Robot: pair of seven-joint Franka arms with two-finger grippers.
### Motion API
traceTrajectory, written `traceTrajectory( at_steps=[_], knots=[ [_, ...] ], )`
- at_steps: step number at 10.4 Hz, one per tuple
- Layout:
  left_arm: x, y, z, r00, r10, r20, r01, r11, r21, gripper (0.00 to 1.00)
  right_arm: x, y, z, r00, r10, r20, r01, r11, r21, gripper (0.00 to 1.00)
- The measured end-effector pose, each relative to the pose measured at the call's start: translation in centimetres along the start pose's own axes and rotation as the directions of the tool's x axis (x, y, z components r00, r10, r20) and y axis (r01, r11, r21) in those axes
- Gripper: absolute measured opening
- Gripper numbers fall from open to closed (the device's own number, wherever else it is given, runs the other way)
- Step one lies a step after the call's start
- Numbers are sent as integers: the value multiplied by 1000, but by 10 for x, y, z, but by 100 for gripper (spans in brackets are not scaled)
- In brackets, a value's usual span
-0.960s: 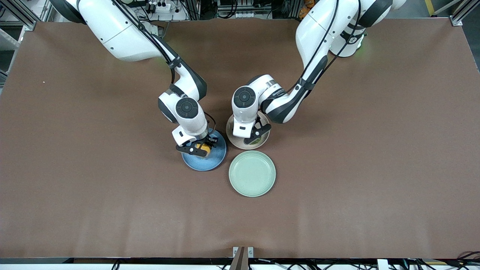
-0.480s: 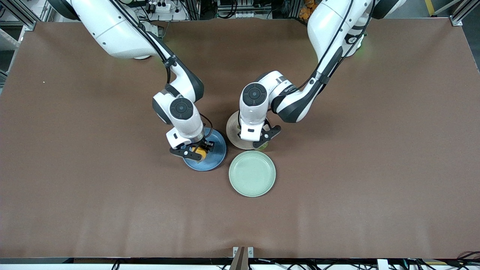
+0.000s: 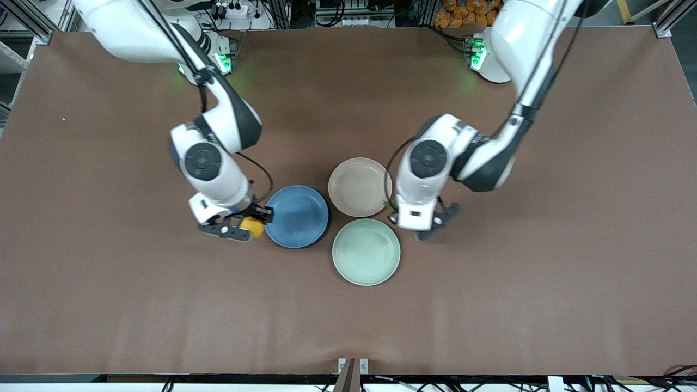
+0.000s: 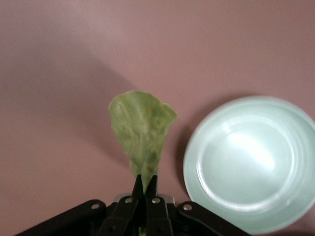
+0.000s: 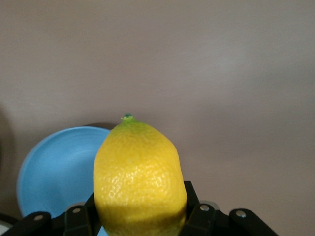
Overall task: Pick lemon and lettuce from blue and beige plates
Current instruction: 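Lift the lemon with the right gripper while the left gripper lifts the lettuce, then carry the lemon away from the plates while the left gripper carries the lettuce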
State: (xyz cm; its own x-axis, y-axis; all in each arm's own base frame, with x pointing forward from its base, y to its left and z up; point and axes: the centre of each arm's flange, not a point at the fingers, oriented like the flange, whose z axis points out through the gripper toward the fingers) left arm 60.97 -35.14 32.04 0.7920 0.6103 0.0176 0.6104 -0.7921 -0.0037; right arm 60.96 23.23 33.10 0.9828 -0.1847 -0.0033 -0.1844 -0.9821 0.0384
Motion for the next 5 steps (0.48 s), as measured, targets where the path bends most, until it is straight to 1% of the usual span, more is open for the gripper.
traceTrajectory(
  at_steps=[2,5],
  knots=[
    [53,-27,-1,1000,18,5,-19,1000,15,4,25,67,-22,997,-79,26,80,996,-33,64],
    [124,-74,10,993,115,27,-116,993,37,4,53,150,-18,978,-201,50,203,977,-59,64]
  ],
)
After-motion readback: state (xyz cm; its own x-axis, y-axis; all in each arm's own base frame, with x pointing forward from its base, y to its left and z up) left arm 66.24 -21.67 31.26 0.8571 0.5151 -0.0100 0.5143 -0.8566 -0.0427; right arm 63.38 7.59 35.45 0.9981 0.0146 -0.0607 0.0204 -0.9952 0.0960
